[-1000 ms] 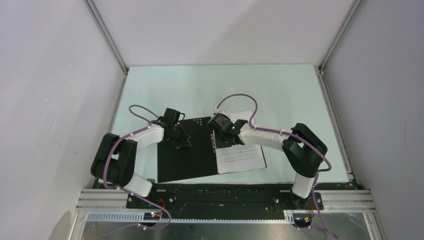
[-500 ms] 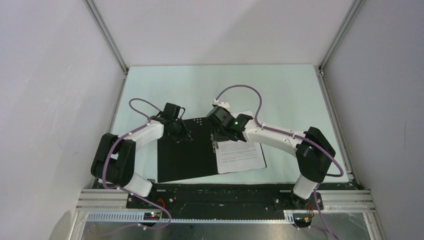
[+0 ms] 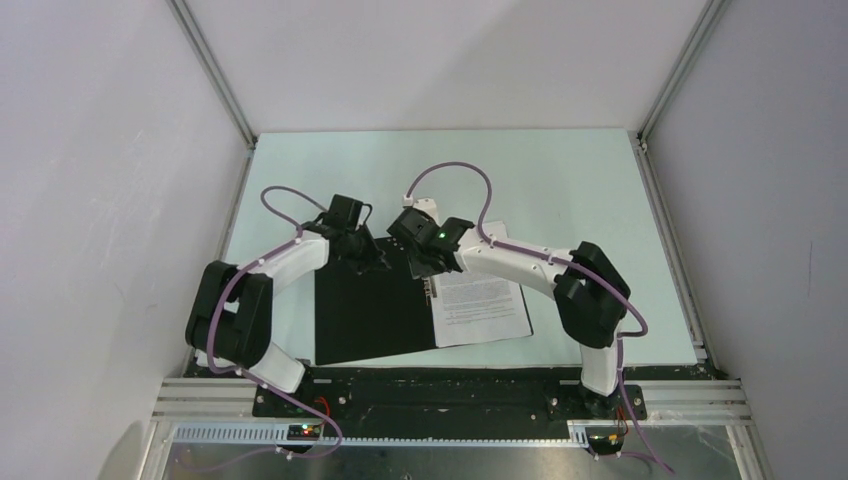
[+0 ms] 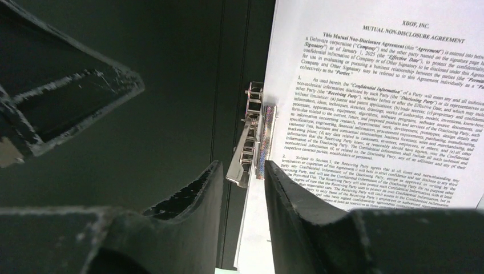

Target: Put the files into the folder

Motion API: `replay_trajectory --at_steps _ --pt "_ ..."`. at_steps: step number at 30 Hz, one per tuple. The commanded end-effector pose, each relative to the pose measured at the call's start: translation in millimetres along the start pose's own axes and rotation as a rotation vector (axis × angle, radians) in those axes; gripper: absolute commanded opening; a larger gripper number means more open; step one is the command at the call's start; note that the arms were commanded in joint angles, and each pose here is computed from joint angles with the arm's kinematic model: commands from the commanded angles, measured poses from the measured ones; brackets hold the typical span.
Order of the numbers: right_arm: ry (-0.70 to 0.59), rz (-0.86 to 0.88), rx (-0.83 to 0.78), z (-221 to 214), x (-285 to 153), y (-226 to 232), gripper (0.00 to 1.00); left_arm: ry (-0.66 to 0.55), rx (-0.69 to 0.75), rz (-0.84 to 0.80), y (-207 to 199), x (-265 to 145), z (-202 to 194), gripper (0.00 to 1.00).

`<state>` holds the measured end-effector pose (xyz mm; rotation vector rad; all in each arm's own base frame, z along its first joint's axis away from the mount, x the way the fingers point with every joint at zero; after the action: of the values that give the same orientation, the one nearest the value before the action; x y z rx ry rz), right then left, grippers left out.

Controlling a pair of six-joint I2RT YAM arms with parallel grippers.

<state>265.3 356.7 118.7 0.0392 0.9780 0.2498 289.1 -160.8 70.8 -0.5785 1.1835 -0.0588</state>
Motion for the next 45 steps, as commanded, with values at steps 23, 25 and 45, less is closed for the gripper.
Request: replay_trajectory --at_steps 23,25,45 --pt "0.056 -0.034 -0.013 -29 11 -3 0.14 0.155 0.078 -0.166 -72 31 7 0.13" --pt "0.063 -0.039 -0.01 -33 13 -4 0.12 0.167 0.079 -0.169 -74 32 5 0.13" --pt "0.114 -0.138 0.002 -57 20 -36 0.05 0.218 0.096 -0.119 -61 55 -19 0.13"
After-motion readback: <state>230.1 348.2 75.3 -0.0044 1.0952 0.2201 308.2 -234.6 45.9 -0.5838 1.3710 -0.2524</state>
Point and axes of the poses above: each gripper's point midway between its finger pads, its own x axis out along the fingers, its own y axis along the line the jaws close on, z = x × y, the point moved 2 cm from there along -x, back along the fingers, and after that the axes turned 6 degrees about x, right-handed, at the moved point
